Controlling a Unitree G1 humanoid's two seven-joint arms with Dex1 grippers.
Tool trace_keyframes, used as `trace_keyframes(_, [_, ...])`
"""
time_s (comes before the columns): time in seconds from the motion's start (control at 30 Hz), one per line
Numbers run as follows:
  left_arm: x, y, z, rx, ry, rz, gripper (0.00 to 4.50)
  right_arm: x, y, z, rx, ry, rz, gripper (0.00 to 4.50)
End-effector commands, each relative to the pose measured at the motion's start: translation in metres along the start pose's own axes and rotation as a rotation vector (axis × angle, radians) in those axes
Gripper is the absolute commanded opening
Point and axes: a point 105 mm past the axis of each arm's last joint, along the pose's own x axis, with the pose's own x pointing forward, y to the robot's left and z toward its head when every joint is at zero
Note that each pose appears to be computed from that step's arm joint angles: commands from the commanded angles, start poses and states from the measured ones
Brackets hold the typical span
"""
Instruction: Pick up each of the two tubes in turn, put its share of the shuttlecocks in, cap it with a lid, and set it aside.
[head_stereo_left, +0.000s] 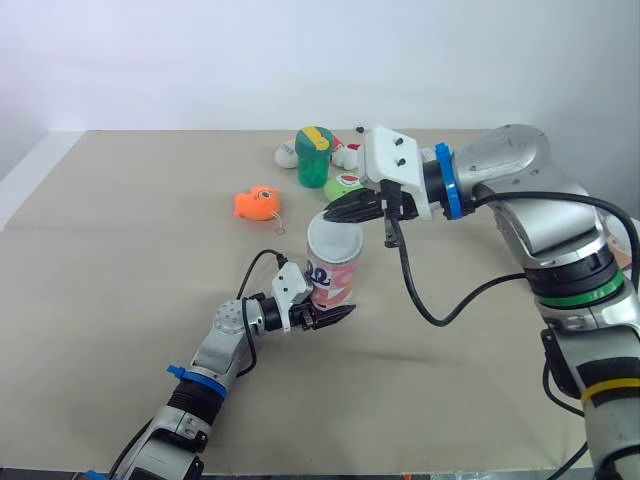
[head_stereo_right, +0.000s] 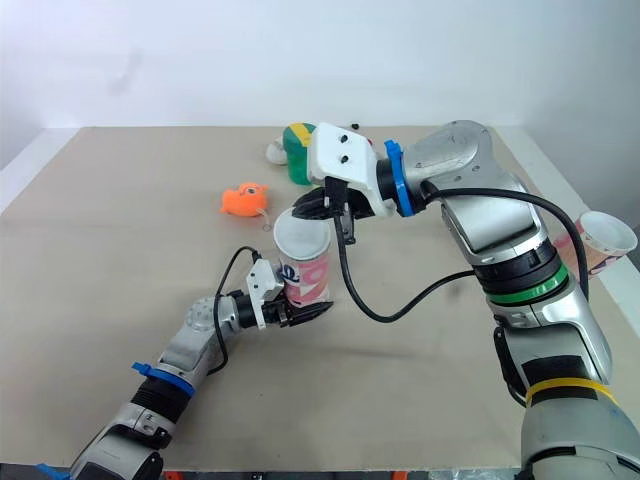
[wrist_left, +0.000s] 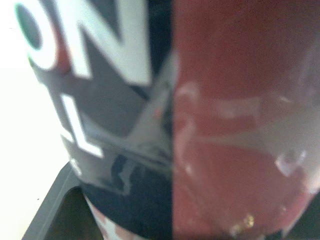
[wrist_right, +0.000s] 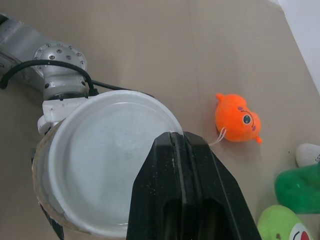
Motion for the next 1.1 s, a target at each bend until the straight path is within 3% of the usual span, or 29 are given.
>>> trace_keyframes(0.03, [-0.009, -0.005, -0.033, -0.077, 0.110, 0.016, 3.24, -0.015, -0.003, 0.013, -0.071, 0.008, -0.032, 0.03])
trace_keyframes(1.1, [-0.007, -0.008, -0.035, -0.087, 0.118, 0.002, 3.24, 0.004, 0.017, -0.003, -0.059, 0.050, 0.051, 0.03])
